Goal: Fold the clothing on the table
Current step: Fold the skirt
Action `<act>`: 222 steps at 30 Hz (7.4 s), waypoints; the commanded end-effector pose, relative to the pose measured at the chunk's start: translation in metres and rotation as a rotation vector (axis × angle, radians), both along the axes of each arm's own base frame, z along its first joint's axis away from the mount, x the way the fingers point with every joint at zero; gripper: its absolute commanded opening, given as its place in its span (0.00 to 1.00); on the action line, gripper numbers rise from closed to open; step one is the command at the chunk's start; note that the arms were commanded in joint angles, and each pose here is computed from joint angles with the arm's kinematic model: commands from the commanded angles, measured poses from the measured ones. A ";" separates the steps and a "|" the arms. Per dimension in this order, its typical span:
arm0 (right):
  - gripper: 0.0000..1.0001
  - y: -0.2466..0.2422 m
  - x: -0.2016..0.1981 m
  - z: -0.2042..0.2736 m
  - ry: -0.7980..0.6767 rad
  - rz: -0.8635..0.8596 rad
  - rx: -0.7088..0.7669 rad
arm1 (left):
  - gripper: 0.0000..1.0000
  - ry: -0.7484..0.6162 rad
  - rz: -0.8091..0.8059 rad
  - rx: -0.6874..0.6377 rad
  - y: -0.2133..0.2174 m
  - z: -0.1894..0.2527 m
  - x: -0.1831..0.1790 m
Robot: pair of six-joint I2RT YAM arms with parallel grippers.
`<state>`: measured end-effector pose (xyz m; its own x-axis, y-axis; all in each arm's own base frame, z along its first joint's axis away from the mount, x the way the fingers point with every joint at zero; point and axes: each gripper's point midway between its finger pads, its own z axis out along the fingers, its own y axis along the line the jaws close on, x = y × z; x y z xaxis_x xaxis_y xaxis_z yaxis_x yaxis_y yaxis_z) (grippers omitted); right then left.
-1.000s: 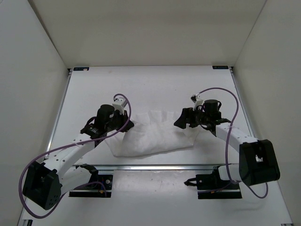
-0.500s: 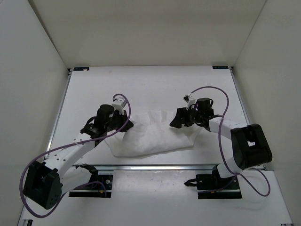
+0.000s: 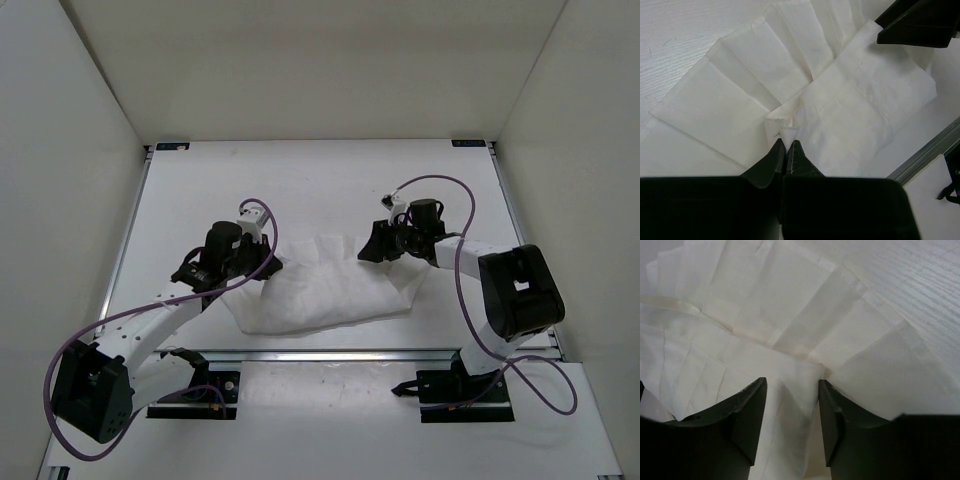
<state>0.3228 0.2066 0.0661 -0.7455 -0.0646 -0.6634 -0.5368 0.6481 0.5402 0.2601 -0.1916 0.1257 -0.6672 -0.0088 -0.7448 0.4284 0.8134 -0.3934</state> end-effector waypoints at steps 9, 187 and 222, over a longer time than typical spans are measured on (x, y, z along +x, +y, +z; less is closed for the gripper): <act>0.37 0.004 0.014 0.006 -0.038 0.030 -0.010 | 0.00 -0.005 -0.008 -0.014 0.001 0.003 -0.001; 0.00 0.131 -0.039 0.056 0.044 0.258 0.017 | 0.00 0.547 0.065 -0.019 -0.113 -0.142 0.058; 0.00 0.123 -0.026 0.066 0.012 0.257 0.015 | 0.00 0.488 0.198 0.023 -0.030 -0.114 0.035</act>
